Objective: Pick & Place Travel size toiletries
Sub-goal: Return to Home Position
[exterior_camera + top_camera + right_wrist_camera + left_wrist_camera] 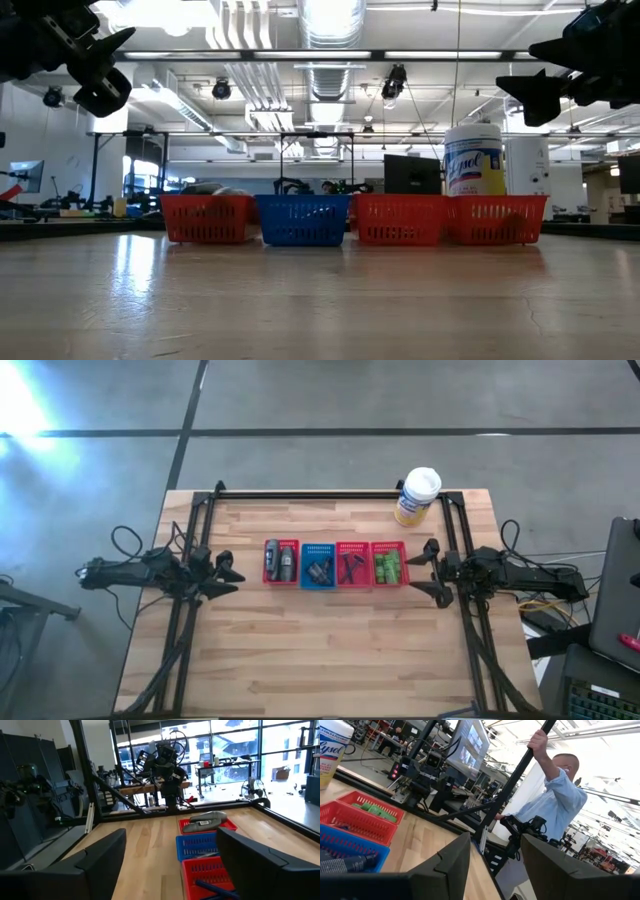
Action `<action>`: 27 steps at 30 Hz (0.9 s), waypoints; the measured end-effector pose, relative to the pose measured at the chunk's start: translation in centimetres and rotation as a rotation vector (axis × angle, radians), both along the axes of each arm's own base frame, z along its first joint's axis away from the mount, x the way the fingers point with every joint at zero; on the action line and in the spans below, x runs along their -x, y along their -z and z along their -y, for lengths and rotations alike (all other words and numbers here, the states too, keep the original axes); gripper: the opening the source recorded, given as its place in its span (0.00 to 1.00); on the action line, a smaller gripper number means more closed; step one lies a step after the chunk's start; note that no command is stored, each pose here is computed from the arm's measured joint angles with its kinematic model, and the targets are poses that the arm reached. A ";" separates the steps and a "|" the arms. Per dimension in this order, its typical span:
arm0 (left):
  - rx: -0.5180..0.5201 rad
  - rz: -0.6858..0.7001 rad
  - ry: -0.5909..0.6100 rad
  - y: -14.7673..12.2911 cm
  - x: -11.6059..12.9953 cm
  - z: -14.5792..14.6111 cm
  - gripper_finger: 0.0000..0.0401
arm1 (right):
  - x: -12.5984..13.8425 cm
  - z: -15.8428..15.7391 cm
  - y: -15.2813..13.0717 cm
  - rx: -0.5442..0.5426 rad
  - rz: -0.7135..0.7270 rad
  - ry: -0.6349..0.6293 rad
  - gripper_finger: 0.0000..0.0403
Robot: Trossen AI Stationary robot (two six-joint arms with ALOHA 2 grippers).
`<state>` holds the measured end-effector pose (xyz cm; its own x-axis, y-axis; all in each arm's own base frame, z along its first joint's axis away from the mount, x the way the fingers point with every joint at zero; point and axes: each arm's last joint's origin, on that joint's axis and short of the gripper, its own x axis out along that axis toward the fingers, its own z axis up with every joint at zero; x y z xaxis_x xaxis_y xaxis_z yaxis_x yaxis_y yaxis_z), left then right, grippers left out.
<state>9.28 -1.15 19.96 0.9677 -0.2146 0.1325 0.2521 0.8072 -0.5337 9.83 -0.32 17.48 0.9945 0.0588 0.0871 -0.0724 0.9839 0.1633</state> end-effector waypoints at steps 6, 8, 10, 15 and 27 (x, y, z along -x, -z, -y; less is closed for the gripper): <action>0.000 0.000 -0.001 0.0 0.0 0.0 0.45 | 0.0 0.0 0.0 0.000 0.000 0.000 0.71; 0.000 0.000 -0.001 0.0 0.0 0.0 0.45 | 0.0 0.0 0.0 0.000 0.000 0.000 0.70; 0.000 0.000 -0.001 0.0 0.0 0.0 0.45 | 0.0 0.0 0.0 0.000 0.000 0.000 0.68; 0.000 -0.002 0.000 0.0 0.0 0.0 0.45 | 0.0 0.0 0.0 0.000 0.000 0.000 0.65; 0.000 -0.002 0.000 0.0 0.0 0.0 0.45 | 0.0 0.0 0.0 0.000 0.000 -0.001 0.58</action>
<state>9.28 -1.14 19.94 0.9680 -0.2143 0.1306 0.2508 0.8074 -0.5341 9.84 -0.32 17.47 0.9944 0.0594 0.0871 -0.0730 0.9839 0.1633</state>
